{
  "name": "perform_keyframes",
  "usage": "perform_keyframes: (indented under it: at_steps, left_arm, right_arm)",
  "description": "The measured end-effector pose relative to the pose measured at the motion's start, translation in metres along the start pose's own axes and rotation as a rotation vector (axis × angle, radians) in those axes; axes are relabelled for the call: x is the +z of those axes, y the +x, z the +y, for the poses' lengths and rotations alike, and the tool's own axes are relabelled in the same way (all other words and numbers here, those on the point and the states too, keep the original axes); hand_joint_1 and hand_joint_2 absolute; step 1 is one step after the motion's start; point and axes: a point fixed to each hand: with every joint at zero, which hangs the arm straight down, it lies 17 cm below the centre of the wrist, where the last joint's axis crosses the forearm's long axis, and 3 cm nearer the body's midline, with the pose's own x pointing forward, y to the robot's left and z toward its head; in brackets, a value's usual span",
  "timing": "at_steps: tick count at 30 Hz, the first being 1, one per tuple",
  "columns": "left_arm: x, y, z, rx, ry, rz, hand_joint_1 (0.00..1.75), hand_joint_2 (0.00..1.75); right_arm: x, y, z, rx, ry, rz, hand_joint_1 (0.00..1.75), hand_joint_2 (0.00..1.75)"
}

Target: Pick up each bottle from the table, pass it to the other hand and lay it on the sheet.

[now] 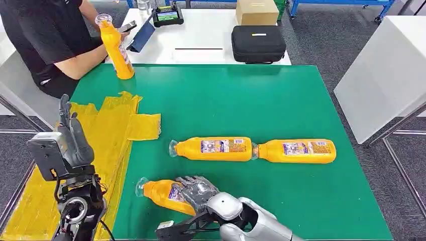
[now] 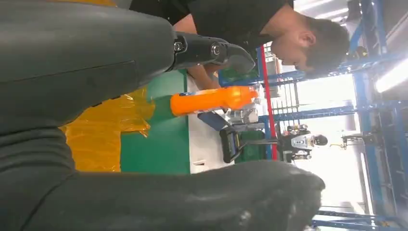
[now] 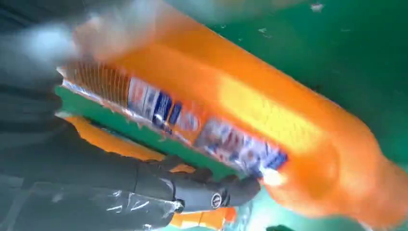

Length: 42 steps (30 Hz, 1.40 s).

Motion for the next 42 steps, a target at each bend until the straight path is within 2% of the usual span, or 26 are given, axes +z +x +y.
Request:
perform_keyframes:
  at_steps: [8,9,10,14,24,26,28,29,32,35,37,42]
  left_arm:
    - [-0.001,-0.001,0.006,0.005,0.018,-0.007,0.0,0.0]
    - [-0.001,-0.002,0.007,0.004,0.02,-0.006,0.0,0.0]
    - [-0.001,-0.002,0.009,0.007,0.027,-0.005,0.0,0.0]
    - [-0.002,-0.004,0.014,0.022,0.048,-0.008,0.0,0.0]
    - [-0.001,-0.01,0.018,0.017,0.061,-0.001,0.0,0.0]
    - [-0.001,-0.012,0.018,0.024,0.055,0.006,0.0,0.0]
    - [0.0,-0.021,0.011,0.08,0.023,0.064,0.0,0.0]
    - [0.002,-0.029,0.005,0.134,-0.006,0.117,0.0,1.75]
    - [0.017,-0.047,-0.015,0.325,-0.107,0.269,0.0,1.75]
    - [0.027,-0.048,-0.021,0.399,-0.147,0.312,0.0,1.75]
    - [0.028,-0.045,-0.025,0.428,-0.165,0.316,0.0,1.75]
    - [0.032,-0.032,-0.037,0.517,-0.236,0.318,0.0,1.75]
  right_arm:
    - [-0.008,-0.015,0.019,0.084,0.055,0.04,0.0,1.75]
    - [-0.008,-0.018,0.022,0.093,0.062,0.051,1.69,1.75]
    - [-0.008,-0.022,0.024,0.107,0.068,0.069,1.75,1.75]
    - [-0.008,-0.041,0.036,0.137,0.104,0.129,1.75,1.75]
    - [-0.009,-0.059,0.033,0.106,0.112,0.159,1.75,1.75]
    - [-0.009,-0.063,0.029,0.07,0.098,0.171,1.75,1.75]
    - [-0.006,-0.064,0.021,-0.037,0.058,0.184,1.75,1.75]
    - [-0.004,-0.064,0.014,-0.136,0.028,0.184,1.75,1.75]
    - [0.006,-0.067,-0.028,-0.521,-0.099,0.129,1.75,1.75]
    - [0.031,-0.076,-0.09,-0.794,-0.286,0.018,1.75,1.75]
    - [0.051,-0.087,-0.127,-0.879,-0.401,-0.038,1.75,1.75]
    - [0.096,-0.109,-0.169,-0.949,-0.606,-0.116,1.75,1.75]
